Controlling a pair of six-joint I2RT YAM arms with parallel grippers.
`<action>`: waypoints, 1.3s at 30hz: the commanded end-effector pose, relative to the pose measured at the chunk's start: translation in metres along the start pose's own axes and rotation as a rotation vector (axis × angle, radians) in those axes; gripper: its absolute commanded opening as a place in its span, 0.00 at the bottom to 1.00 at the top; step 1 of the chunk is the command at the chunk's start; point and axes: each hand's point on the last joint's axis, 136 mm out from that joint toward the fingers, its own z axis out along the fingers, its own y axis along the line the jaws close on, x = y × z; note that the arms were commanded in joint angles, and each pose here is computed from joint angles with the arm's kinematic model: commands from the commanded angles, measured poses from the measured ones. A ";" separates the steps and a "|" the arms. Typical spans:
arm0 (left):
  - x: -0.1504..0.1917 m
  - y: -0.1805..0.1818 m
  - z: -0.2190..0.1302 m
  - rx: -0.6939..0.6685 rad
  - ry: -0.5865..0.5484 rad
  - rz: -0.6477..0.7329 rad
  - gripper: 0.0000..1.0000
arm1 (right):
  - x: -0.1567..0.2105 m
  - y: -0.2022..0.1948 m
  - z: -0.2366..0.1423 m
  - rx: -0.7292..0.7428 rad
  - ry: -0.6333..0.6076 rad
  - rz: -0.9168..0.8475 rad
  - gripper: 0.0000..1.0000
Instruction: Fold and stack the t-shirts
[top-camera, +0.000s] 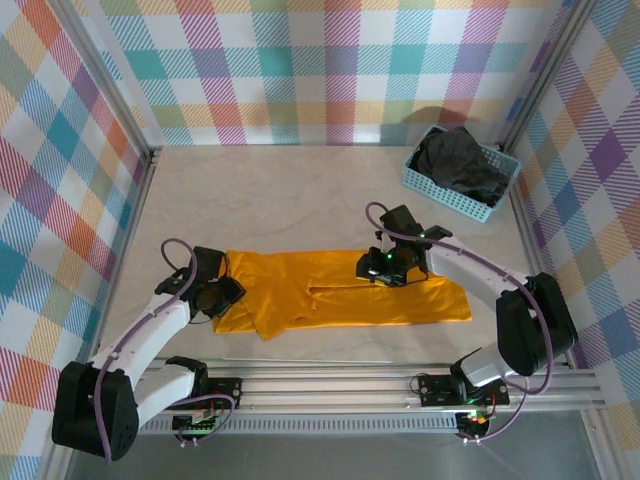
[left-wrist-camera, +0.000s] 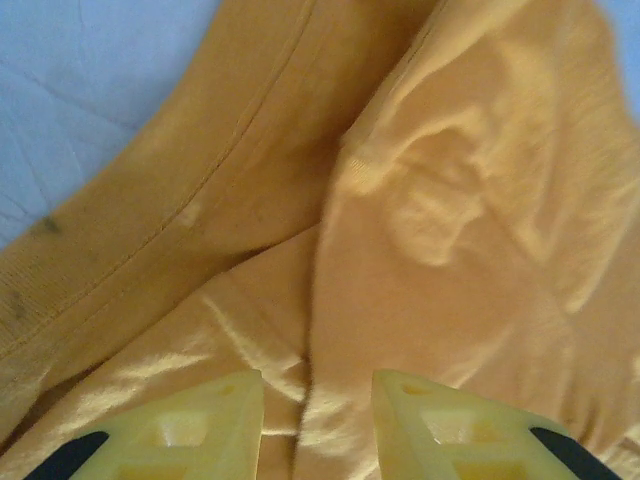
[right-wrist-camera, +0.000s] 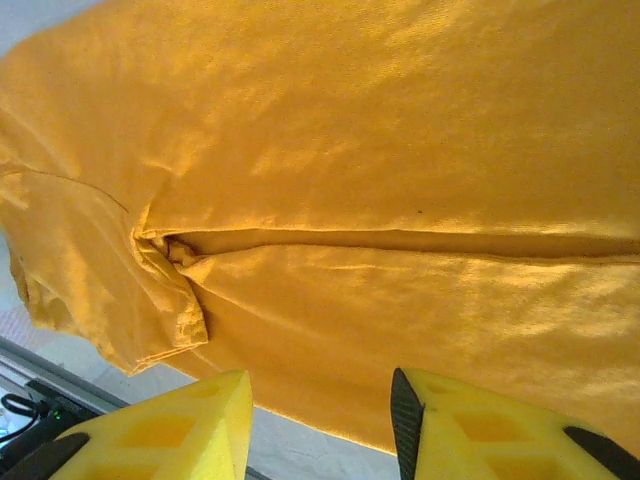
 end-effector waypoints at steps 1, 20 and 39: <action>0.003 -0.002 0.009 0.031 0.028 0.026 0.33 | 0.001 0.008 0.000 -0.033 0.010 -0.005 0.42; -0.026 -0.008 0.023 -0.001 -0.059 0.081 0.31 | -0.001 0.010 -0.001 -0.032 0.009 -0.011 0.42; -0.024 -0.014 0.019 0.067 -0.072 0.053 0.00 | -0.001 0.006 0.003 -0.017 0.014 -0.007 0.42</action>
